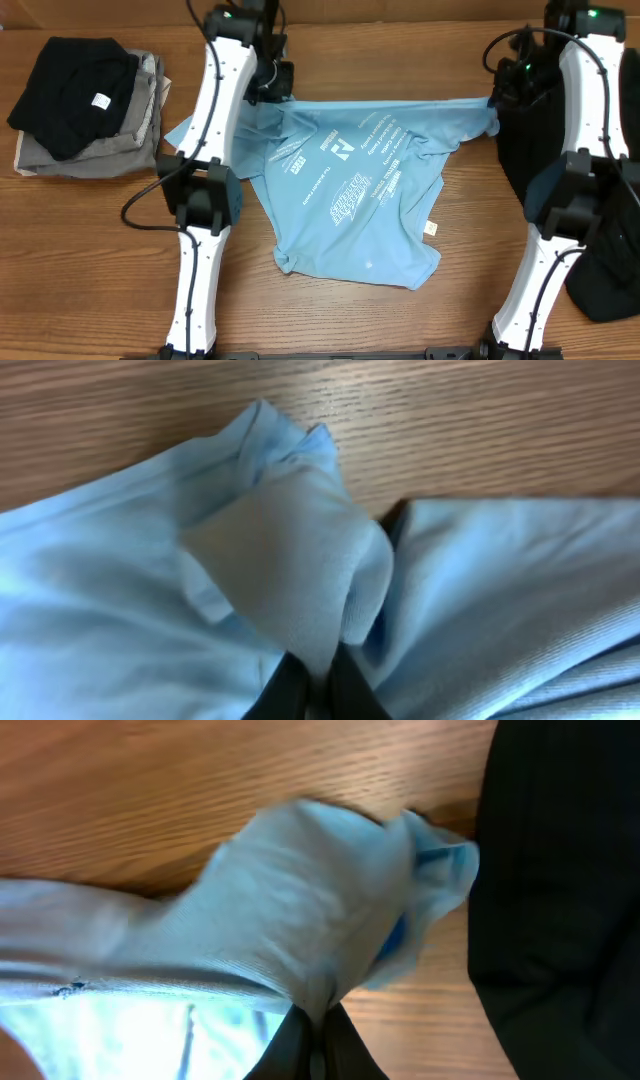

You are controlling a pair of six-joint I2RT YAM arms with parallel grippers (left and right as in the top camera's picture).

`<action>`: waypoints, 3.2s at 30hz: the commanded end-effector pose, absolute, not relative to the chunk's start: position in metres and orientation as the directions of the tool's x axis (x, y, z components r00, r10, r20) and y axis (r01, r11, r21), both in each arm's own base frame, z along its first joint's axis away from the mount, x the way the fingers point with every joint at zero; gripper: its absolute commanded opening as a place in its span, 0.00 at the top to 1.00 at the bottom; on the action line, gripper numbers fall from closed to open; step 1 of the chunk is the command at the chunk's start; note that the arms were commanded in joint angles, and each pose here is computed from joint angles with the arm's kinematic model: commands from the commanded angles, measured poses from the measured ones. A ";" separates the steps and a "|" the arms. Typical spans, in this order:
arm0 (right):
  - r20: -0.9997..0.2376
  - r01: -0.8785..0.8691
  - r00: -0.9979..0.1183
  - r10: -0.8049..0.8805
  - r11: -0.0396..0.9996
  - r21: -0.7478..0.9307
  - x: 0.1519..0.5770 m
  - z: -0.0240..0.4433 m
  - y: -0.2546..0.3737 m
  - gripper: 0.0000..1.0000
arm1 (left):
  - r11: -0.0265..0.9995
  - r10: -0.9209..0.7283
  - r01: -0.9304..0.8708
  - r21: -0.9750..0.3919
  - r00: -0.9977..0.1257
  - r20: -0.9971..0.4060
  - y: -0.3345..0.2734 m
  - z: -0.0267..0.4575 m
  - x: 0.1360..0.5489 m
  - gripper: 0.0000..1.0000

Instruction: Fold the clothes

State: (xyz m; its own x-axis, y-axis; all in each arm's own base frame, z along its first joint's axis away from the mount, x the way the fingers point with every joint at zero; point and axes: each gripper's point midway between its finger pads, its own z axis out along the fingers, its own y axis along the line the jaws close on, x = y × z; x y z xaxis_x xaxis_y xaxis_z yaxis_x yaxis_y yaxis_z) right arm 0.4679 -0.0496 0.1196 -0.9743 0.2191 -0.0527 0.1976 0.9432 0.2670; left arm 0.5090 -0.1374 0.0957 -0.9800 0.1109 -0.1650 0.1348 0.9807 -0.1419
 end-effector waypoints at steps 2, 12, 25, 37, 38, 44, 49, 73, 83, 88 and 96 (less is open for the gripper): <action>-0.080 0.269 -0.954 0.289 0.943 0.197 0.466 0.119 -0.098 0.96 | 0.976 0.197 0.210 -0.059 -0.964 -0.176 -0.134 0.082 0.516 0.62; -0.066 0.337 -0.932 0.357 0.918 0.208 0.455 0.119 -0.128 0.96 | 0.987 0.144 0.156 -0.045 -0.969 -0.200 -0.105 0.083 0.528 0.22; -0.069 0.338 -0.931 0.359 0.918 0.208 0.456 0.119 -0.129 0.96 | 0.775 0.562 0.615 -0.143 -0.775 -0.289 -0.153 0.086 0.519 0.30; -0.058 0.340 -0.932 0.359 0.917 0.208 0.453 0.119 -0.128 0.96 | 0.743 0.638 0.666 -0.072 -0.736 -0.227 -0.151 0.051 0.518 0.33; -0.058 0.340 -0.932 0.358 0.917 0.208 0.453 0.119 -0.128 0.96 | 0.744 0.636 0.664 -0.073 -0.738 -0.228 -0.150 0.050 0.519 0.33; -0.059 0.340 -0.932 0.359 0.917 0.208 0.453 0.119 -0.128 0.96 | 0.749 0.627 0.660 -0.061 -0.735 -0.257 -0.148 0.047 0.528 0.37; -0.060 0.340 -0.931 0.359 0.917 0.208 0.453 0.119 -0.128 0.96 | 0.743 0.621 0.662 -0.099 -0.737 -0.267 -0.157 0.035 0.526 0.53; -0.134 0.315 -0.925 0.357 0.913 0.259 0.460 0.153 -0.121 0.96 | 0.964 0.215 0.088 0.253 -0.815 -0.538 -0.065 0.195 0.583 0.95; -0.395 0.273 -0.843 0.366 0.923 0.271 0.428 0.292 -0.107 0.96 | 0.979 0.162 -0.003 0.202 -0.586 -0.794 -0.055 0.371 0.535 0.96; -0.523 0.240 -0.779 0.347 0.935 0.262 0.399 0.351 -0.096 0.96 | 0.980 0.156 -0.017 0.198 -0.551 -0.820 -0.049 0.403 0.511 0.96; -0.696 0.204 -0.642 0.323 0.946 0.251 0.339 0.432 -0.075 0.96 | 0.981 0.147 -0.023 0.191 -0.547 -0.824 -0.039 0.434 0.463 0.96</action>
